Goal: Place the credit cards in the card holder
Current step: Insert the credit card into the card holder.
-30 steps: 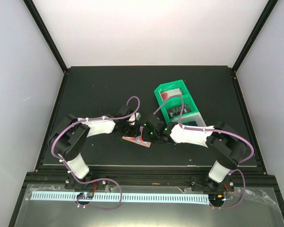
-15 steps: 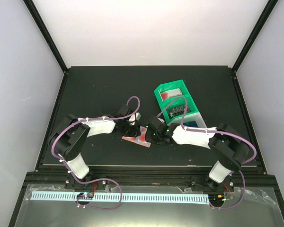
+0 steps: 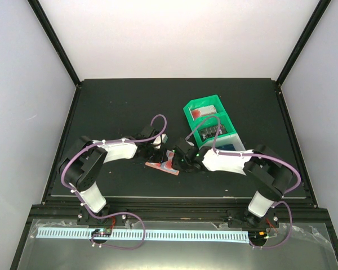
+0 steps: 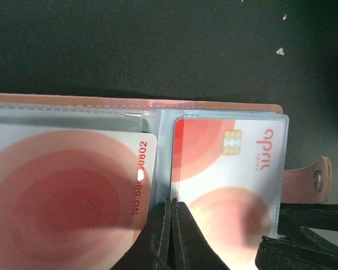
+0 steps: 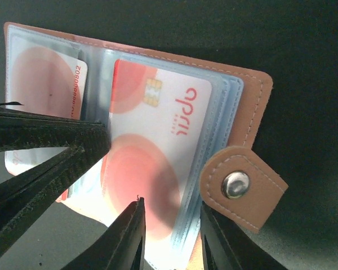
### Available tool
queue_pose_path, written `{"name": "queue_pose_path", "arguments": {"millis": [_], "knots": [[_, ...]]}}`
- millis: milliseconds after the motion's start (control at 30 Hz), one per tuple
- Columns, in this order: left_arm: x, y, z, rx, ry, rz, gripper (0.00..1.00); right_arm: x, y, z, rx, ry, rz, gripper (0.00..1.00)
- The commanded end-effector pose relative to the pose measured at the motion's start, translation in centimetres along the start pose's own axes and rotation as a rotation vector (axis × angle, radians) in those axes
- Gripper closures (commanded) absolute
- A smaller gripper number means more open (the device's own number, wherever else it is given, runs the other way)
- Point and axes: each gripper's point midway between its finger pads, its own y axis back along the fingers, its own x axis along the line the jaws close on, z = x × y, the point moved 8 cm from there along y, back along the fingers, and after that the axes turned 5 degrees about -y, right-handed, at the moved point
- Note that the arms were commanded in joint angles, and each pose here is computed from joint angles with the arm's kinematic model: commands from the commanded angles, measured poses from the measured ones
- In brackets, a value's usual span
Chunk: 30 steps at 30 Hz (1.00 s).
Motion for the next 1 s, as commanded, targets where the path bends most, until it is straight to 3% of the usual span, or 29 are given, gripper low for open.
{"name": "queue_pose_path", "arguments": {"millis": [0, 267, 500, 967], "knots": [[3.4, -2.1, -3.3, 0.128, 0.033, 0.186, 0.98, 0.9, 0.1, 0.5, -0.012, 0.003, 0.025, 0.71], [3.4, -2.2, -3.4, 0.129, 0.033, 0.187, 0.98, 1.4, 0.3, 0.7, -0.010, 0.011, 0.051, 0.78], [3.4, -2.2, -3.4, 0.129, 0.034, 0.186, 0.98, 1.7, 0.2, 0.6, 0.003, 0.003, 0.101, 0.78], [3.2, -2.1, -3.3, 0.126, 0.032, 0.179, 0.98, 1.6, 1.0, -0.2, 0.036, -0.199, 0.255, 0.76]]}}
